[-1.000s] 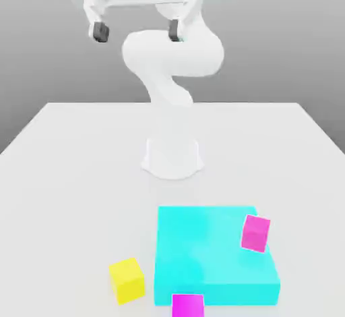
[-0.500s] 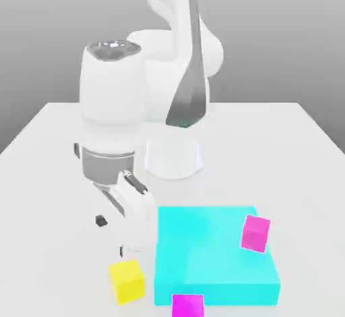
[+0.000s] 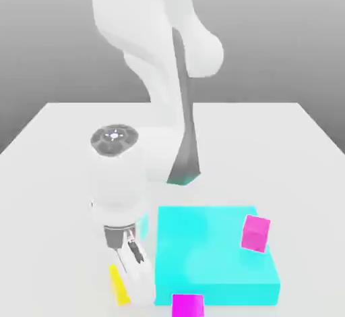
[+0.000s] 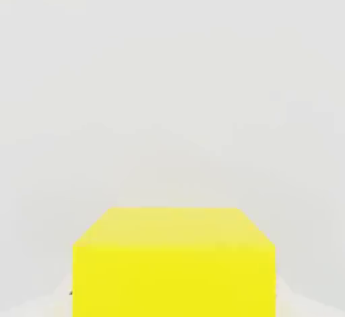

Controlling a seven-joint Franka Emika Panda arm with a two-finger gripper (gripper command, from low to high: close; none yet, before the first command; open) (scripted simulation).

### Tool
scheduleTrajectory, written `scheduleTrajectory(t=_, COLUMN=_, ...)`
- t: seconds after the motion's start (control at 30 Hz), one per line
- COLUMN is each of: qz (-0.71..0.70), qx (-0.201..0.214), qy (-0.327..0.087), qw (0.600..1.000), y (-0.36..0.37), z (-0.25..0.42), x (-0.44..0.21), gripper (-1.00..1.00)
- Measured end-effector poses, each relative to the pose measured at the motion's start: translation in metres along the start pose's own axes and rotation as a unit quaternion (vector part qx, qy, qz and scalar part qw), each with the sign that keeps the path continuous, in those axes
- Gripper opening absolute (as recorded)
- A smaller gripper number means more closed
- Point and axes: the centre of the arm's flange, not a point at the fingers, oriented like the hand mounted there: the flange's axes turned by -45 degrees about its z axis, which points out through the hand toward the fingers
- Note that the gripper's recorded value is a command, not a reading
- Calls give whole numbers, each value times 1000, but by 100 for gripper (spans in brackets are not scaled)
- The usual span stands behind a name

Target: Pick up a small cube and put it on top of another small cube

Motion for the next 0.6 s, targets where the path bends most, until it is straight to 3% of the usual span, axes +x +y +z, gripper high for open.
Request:
scheduleTrajectory(t=0.13, qz=-15, qx=-1, qy=0, qw=1000, y=-8, z=-42, x=-4, gripper=-100)
scheduleTrajectory(t=0.3, qz=-153, qx=-1, qy=-1, qw=988, y=-93, z=-85, x=-49, gripper=-100)
scheduleTrajectory(t=0.47, qz=-188, qx=-1, qy=0, qw=982, y=-115, z=-42, x=-64, gripper=-100)
scheduleTrajectory(t=0.5, qz=-189, qx=-1, qy=0, qw=982, y=-114, z=-34, x=-65, gripper=100)
scheduleTrajectory(t=0.6, qz=-189, qx=-1, qy=0, qw=982, y=-114, z=-34, x=-65, gripper=100)
